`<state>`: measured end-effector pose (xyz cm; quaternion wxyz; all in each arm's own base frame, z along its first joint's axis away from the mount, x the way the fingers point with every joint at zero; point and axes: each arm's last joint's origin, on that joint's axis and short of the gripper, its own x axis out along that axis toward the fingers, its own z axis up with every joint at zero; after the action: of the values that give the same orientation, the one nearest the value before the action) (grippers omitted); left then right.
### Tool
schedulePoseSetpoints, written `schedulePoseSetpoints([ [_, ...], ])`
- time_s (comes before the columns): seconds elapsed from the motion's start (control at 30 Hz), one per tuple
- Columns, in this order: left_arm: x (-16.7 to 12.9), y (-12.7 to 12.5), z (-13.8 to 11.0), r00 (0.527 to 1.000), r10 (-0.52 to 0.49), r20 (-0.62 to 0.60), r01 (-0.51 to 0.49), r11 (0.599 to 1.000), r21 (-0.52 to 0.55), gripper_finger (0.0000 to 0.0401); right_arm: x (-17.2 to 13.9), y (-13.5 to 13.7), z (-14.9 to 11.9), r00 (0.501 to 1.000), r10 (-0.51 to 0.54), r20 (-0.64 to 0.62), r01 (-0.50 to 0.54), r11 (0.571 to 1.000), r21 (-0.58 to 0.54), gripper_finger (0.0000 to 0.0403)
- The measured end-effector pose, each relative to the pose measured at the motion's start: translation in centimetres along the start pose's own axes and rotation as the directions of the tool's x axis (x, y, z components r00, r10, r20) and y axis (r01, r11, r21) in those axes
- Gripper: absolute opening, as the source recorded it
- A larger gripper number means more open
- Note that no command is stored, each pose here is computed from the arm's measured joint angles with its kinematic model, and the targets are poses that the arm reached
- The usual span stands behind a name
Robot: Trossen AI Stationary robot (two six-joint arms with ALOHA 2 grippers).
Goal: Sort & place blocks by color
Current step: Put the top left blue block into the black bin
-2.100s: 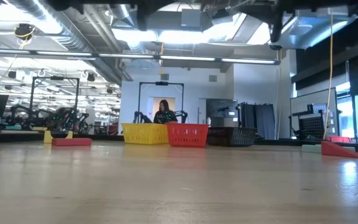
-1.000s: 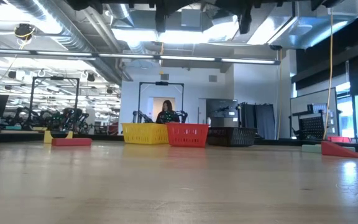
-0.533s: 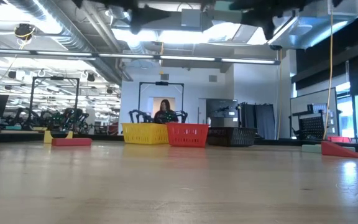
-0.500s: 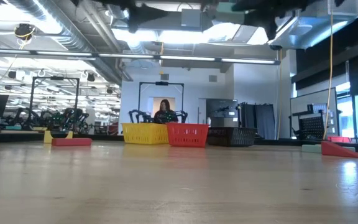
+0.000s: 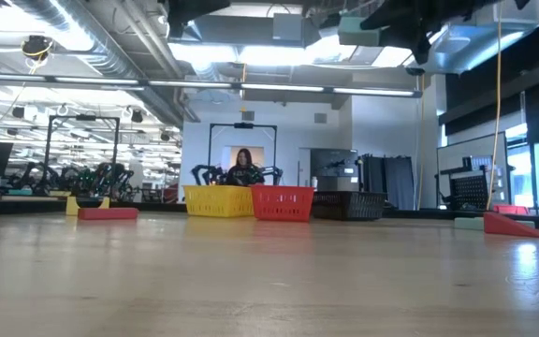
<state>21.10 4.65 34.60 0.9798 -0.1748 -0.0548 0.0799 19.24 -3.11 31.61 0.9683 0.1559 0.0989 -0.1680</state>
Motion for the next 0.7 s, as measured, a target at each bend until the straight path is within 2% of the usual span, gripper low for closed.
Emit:
schedulePoseSetpoints([
  [0.23, -0.3, -0.1, 0.1, 1.000, 0.004, 0.027, -0.004, 1.000, -0.015, 0.0252, 1.3, -0.7, -0.4, 0.998, -0.063, -0.029, 0.064, 0.998, 0.027, 0.0137],
  [0.4, -0.3, 0.0, 0.2, 0.999, 0.035, 0.038, -0.035, 0.999, -0.017, 0.0252, 3.7, -2.6, 0.4, 0.972, -0.180, -0.152, 0.195, 0.977, 0.086, 0.0137],
  [0.47, -0.3, 0.1, 0.2, 0.998, 0.042, 0.041, -0.041, 0.999, -0.017, 0.0252, 4.9, -3.8, 0.6, 0.938, -0.257, -0.234, 0.278, 0.959, 0.060, 0.0137],
  [0.57, -0.3, 0.1, 0.2, 0.998, 0.043, 0.040, -0.042, 0.999, -0.017, 0.0252, 7.1, -6.2, 0.0, 0.851, -0.375, -0.366, 0.402, 0.915, -0.003, 0.0137],
  [0.7, -0.3, 0.1, 0.2, 0.998, 0.047, 0.042, -0.047, 0.999, -0.018, 0.0252, 10.0, -9.8, -1.8, 0.748, -0.453, -0.486, 0.501, 0.865, -0.035, 0.0137],
])
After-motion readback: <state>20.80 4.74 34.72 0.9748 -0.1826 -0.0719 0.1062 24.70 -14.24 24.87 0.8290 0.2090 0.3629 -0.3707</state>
